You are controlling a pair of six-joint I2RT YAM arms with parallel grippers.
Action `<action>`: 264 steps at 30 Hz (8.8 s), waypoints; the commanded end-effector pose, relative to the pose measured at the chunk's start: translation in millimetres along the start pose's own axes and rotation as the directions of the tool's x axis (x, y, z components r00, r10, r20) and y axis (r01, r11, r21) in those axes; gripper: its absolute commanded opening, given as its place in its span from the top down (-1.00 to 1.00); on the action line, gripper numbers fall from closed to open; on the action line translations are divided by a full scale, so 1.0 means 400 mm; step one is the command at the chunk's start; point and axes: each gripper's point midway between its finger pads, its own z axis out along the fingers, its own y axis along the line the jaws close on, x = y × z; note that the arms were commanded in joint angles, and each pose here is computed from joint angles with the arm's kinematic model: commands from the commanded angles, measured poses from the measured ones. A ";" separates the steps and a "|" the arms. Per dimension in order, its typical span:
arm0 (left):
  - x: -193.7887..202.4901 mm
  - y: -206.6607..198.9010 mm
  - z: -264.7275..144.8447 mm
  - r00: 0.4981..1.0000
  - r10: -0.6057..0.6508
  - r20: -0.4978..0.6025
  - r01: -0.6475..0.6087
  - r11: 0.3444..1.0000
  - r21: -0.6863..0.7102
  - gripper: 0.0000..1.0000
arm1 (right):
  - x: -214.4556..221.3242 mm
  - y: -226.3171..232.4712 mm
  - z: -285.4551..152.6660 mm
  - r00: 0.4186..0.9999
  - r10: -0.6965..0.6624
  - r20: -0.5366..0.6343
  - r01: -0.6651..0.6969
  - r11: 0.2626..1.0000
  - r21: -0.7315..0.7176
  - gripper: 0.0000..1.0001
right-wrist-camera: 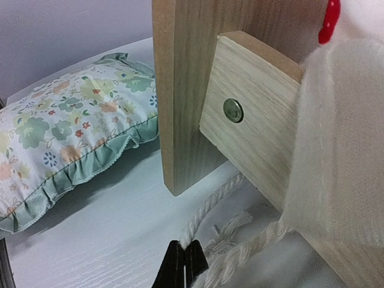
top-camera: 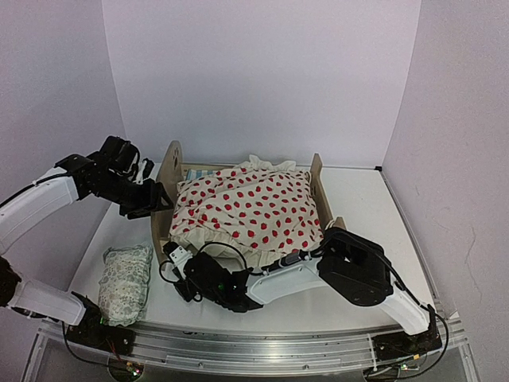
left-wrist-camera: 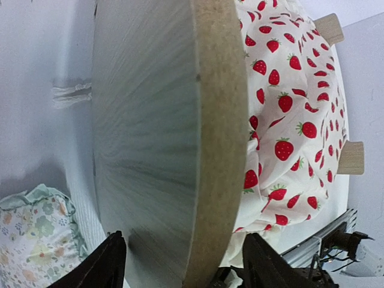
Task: Set up the pet bed
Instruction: Cross the left ropes of the mattress closest to the robot.
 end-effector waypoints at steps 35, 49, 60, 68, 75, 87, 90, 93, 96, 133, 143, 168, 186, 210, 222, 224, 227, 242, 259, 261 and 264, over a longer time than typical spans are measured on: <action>0.272 0.072 0.000 0.960 -0.279 -0.011 0.271 0.921 0.280 0.15 | -0.143 0.050 -0.071 0.984 0.169 0.055 -0.157 0.973 -0.168 1.00; 0.290 0.106 0.126 0.933 -0.358 -0.029 0.349 0.886 0.304 0.33 | -0.131 0.041 -0.089 0.982 0.185 0.033 -0.177 0.969 -0.174 1.00; 0.321 0.100 0.154 0.934 -0.348 -0.082 0.354 0.870 0.342 0.37 | -0.123 0.062 -0.085 0.978 0.208 0.010 -0.201 0.955 -0.218 1.00; 0.340 0.074 0.164 0.943 -0.304 -0.133 0.332 0.853 0.403 0.33 | -0.121 0.066 -0.088 0.977 0.215 0.004 -0.208 0.951 -0.229 1.00; 0.376 0.081 0.173 0.943 -0.292 -0.157 0.332 0.839 0.431 0.38 | -0.117 0.074 -0.089 0.976 0.219 -0.006 -0.214 0.945 -0.246 1.00; 0.365 0.086 0.174 0.954 -0.271 -0.129 0.300 0.860 0.413 1.00 | -0.107 0.068 -0.130 0.976 0.215 -0.029 -0.215 0.942 -0.258 0.07; 0.370 0.093 0.173 0.951 -0.283 -0.126 0.309 0.860 0.407 1.00 | -0.104 0.061 -0.152 0.975 0.219 -0.038 -0.222 0.940 -0.258 -0.08; 0.370 0.094 0.170 0.950 -0.286 -0.126 0.312 0.859 0.406 1.00 | -0.089 0.047 -0.176 0.973 0.224 -0.053 -0.230 0.942 -0.244 -0.18; 0.369 0.091 0.165 0.949 -0.288 -0.126 0.314 0.858 0.406 1.00 | -0.079 0.025 -0.191 0.974 0.223 -0.051 -0.228 0.951 -0.208 -0.21; 0.334 0.045 0.193 0.913 -0.328 -0.242 0.400 0.833 0.382 0.49 | -0.065 -0.013 -0.190 0.973 0.225 -0.048 -0.229 0.937 -0.264 -0.11; 0.266 0.044 0.174 0.961 -0.240 -0.140 0.273 0.909 0.315 0.45 | -0.030 0.002 -0.213 0.968 0.232 -0.094 -0.250 0.920 -0.301 0.00; 0.173 0.101 -0.018 0.982 -0.110 0.153 0.093 0.989 0.116 0.34 | 0.004 0.016 -0.089 0.996 0.057 -0.067 -0.055 0.998 0.038 0.00; 0.105 0.084 -0.128 0.966 0.003 0.260 -0.016 0.999 0.046 0.29 | -0.138 -0.035 -0.002 0.983 -0.039 0.179 -0.003 0.974 0.228 0.12; 0.212 0.126 -0.020 0.981 -0.188 0.052 0.186 0.982 0.039 0.18 | -0.127 -0.100 -0.083 0.986 0.024 0.166 -0.079 0.940 0.331 0.17; 0.234 0.144 -0.004 0.974 -0.223 0.038 0.222 0.975 0.026 0.15 | -0.081 -0.110 -0.058 0.989 0.041 0.140 -0.084 0.945 0.316 0.13; 0.230 0.144 -0.005 0.975 -0.219 0.044 0.218 0.976 0.022 0.15 | -0.071 -0.108 -0.047 0.990 0.041 0.133 -0.081 0.947 0.310 0.12; 0.227 0.144 -0.008 0.975 -0.217 0.050 0.216 0.976 0.022 0.15 | -0.055 -0.113 -0.037 0.990 0.047 0.130 -0.087 0.943 0.321 0.12; 0.245 0.151 0.016 0.973 -0.229 0.022 0.229 0.973 0.019 0.17 | -0.116 -0.089 0.002 0.982 0.076 0.171 -0.118 0.960 0.252 0.82; 0.246 0.172 0.042 0.948 -0.313 0.052 0.313 0.950 0.018 0.19 | -0.173 -0.069 -0.130 0.971 0.201 0.126 -0.213 0.972 0.094 1.00; 0.253 0.176 0.048 0.945 -0.325 0.047 0.324 0.946 0.017 0.19 | -0.169 -0.071 -0.147 0.972 0.208 0.113 -0.218 0.972 0.087 1.00; 0.266 0.178 0.063 0.941 -0.337 0.028 0.336 0.942 0.024 0.19 | -0.169 -0.065 -0.159 0.976 0.198 0.094 -0.205 0.976 0.068 1.00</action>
